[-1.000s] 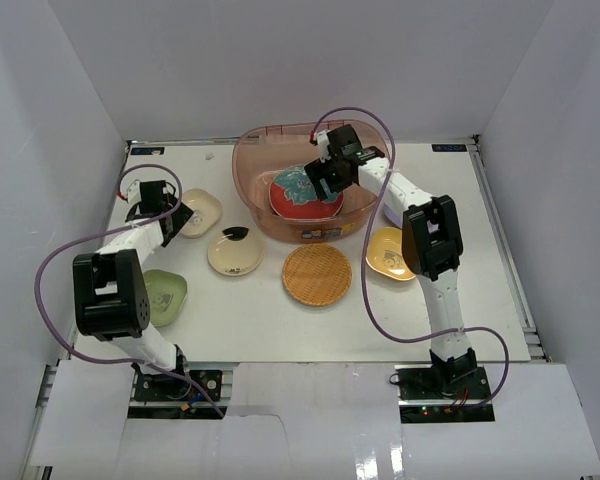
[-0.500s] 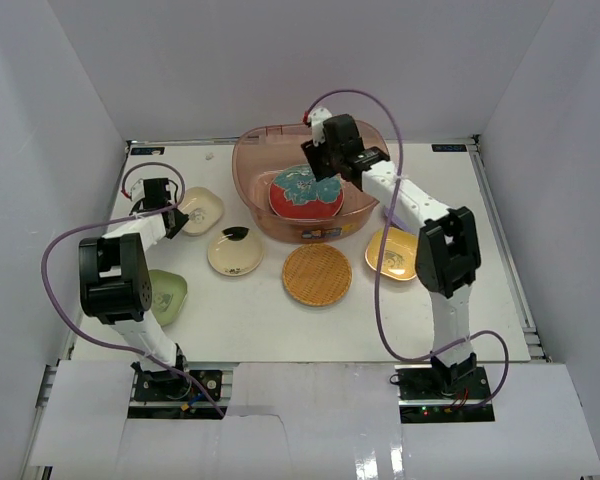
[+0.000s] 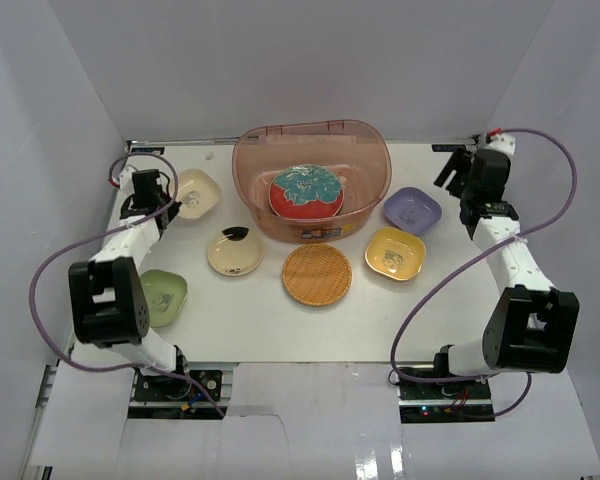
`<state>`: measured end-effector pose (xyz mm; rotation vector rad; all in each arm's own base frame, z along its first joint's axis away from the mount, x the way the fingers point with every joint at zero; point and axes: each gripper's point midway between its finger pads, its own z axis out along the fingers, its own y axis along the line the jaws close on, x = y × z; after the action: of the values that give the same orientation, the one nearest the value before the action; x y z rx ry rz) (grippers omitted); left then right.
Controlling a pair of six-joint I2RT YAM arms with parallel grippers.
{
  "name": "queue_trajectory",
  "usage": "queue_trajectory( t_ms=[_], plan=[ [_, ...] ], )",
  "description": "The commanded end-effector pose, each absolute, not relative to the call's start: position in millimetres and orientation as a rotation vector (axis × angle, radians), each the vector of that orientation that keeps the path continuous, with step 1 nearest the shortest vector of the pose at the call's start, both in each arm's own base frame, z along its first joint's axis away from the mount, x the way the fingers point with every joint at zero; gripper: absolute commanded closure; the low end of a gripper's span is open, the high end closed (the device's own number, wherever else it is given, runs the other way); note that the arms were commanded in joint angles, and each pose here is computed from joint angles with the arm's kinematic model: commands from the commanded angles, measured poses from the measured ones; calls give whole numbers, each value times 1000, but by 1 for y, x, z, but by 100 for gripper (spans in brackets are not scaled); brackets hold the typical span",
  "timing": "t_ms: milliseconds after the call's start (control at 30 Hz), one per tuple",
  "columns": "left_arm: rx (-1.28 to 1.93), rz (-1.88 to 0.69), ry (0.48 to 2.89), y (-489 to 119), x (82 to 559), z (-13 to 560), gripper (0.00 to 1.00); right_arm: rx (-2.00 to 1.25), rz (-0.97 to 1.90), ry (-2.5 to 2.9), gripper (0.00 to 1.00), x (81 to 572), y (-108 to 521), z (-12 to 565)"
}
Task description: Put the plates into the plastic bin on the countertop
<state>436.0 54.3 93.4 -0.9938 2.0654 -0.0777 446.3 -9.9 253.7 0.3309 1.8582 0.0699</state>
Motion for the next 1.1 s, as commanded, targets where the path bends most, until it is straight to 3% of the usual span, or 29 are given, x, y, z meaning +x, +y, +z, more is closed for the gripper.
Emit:
queue_trajectory(
  t_ms=[0, 167, 267, 300, 333, 500, 767, 1067],
  plan=[
    [-898, -174, 1719, 62, 442, 221, 100, 526, 48, 1920, 20, 434, -40, 194],
    [-745, -378, 1539, 30, 429, 321, 100, 583, 42, 2001, 23, 435, -50, 153],
    [-565, -502, 1579, -21, 443, 347, 100, 627, 77, 2060, 27, 436, -46, 123],
    [-458, -586, 1608, -64, 444, 365, 100, 640, 91, 2070, 28, 436, -44, 117],
    [-402, -617, 1640, -82, 447, 367, 100, 644, 116, 2083, 35, 436, -40, 111],
    [-196, -694, 1857, -170, 474, 321, 100, 683, 163, 2132, 41, 438, -33, 82],
    [-27, -688, 2039, -240, 500, 273, 100, 729, 186, 2185, 43, 435, -30, 52],
    [124, -467, 2274, -270, 519, 187, 100, 767, 177, 2167, 83, 439, -38, 48]
  ],
)
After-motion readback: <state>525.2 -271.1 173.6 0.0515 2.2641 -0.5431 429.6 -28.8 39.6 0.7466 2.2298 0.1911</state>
